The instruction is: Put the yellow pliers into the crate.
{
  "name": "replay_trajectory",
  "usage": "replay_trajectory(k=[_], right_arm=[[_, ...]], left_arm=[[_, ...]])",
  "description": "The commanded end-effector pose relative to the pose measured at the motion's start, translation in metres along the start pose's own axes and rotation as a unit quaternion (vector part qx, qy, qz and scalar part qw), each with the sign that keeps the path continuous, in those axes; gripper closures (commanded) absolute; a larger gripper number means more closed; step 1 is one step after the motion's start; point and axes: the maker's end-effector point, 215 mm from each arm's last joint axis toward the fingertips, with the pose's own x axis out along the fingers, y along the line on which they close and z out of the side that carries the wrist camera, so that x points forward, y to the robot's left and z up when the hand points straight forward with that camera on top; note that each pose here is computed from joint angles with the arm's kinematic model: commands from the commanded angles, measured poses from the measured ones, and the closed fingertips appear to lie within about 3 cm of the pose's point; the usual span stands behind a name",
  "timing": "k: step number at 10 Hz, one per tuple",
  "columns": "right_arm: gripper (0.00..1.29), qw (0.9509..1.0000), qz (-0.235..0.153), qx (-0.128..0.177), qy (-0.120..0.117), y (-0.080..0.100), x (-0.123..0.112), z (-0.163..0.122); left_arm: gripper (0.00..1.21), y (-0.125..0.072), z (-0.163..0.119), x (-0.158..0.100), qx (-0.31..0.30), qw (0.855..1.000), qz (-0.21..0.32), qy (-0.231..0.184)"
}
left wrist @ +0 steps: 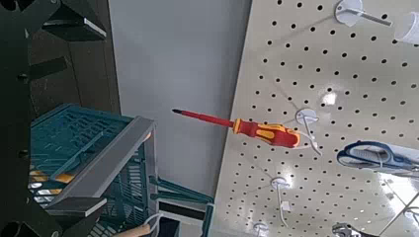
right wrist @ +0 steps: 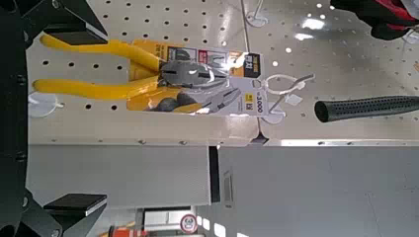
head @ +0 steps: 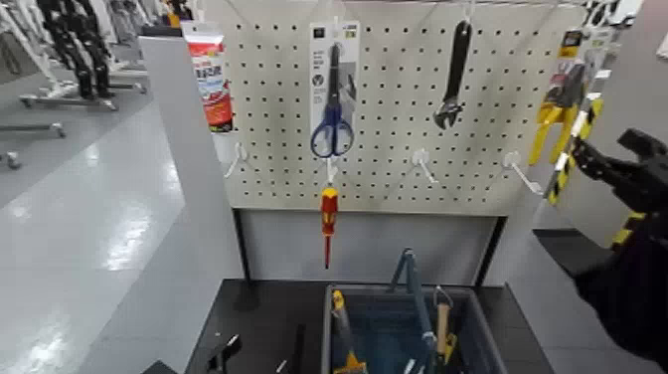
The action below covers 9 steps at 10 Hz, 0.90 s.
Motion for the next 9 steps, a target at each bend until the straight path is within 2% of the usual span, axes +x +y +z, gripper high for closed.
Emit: replay_trajectory(k=[1,3,5,9], right_arm=[[0.16,0.9981,0.047,0.038,-0.011,0.008,0.024,0.011],[0.16,0.9949,0.082,0.058,-0.013,0.017,0.042,0.015],[0.16,0.9891,0.117,0.088,-0.019,0.029,0.054,0.017],[0.17,0.9785,0.175,0.108,-0.013,0.048,0.073,0.027]], left_arm=[[0.12,-0.001,0.000,0.001,0.000,1.000,-0.002,0.000],[0.12,-0.002,0.000,0.001,-0.001,1.000,-0.003,0.000],[0.12,-0.002,0.001,0.002,0.000,1.000,-0.004,0.000],[0.12,-0.003,0.000,0.003,-0.001,1.000,-0.006,0.001]])
